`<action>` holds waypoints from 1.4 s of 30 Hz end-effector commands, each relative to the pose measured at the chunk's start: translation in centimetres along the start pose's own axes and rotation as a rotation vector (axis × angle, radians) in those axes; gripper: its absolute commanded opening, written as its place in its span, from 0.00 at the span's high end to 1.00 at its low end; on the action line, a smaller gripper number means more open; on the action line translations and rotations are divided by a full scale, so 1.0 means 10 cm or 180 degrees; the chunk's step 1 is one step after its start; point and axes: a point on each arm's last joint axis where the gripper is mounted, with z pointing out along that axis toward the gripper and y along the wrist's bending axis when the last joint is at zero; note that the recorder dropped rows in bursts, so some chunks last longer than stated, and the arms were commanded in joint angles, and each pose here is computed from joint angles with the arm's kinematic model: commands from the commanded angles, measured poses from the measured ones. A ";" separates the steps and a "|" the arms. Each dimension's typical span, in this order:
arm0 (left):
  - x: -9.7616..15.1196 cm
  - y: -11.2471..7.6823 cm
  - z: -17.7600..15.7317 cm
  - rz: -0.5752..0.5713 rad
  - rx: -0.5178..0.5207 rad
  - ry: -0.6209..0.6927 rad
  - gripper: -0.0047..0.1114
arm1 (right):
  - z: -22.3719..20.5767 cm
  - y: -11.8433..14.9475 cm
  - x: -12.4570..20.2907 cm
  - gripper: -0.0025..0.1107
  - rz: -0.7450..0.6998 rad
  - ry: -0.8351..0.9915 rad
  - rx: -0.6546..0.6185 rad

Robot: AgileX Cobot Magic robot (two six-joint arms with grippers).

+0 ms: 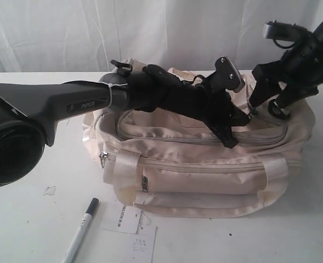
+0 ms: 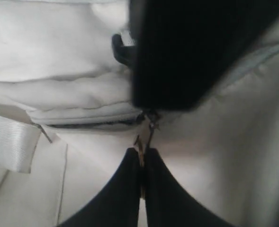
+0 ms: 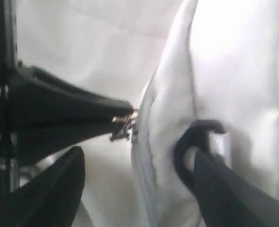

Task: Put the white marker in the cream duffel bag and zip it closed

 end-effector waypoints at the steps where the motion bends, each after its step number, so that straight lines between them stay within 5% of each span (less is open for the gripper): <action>1: -0.07 -0.13 -0.03 0.0002 0.0369 0.0059 0.96 | -0.22 -0.04 -0.18 0.41 -0.0016 -0.0417 0.0348; 13: -0.07 -0.12 -0.03 0.0010 0.0347 0.0059 0.96 | 0.23 -0.28 -0.26 0.42 0.0226 -0.0348 0.0466; 15: -0.09 -0.12 -0.05 0.0043 0.0341 0.0047 0.96 | 0.30 -0.32 -0.30 0.54 0.0251 -0.0435 0.0504; 18: -0.29 -0.11 -0.18 0.0364 0.0311 -0.0068 0.96 | 0.28 -0.39 -0.38 0.94 0.0365 -0.0745 0.0723; 19: -0.43 -0.11 -0.28 0.0444 0.0275 -0.0143 0.96 | 0.27 -0.42 -0.42 0.98 0.0436 -0.0909 0.0786; 25: -0.73 -0.31 -0.56 0.0592 0.0890 -0.0304 0.96 | 0.18 -0.59 -0.45 0.98 0.0601 -0.1225 0.0924; 35: -0.61 -0.43 -0.63 0.0360 0.1375 0.0180 0.96 | 0.09 -0.83 -0.38 0.98 0.0792 -0.1246 0.0995; 42: -0.70 -0.81 -0.55 0.0316 0.1901 0.0295 0.96 | 0.11 -1.13 -0.30 0.98 0.0996 -0.1294 0.1078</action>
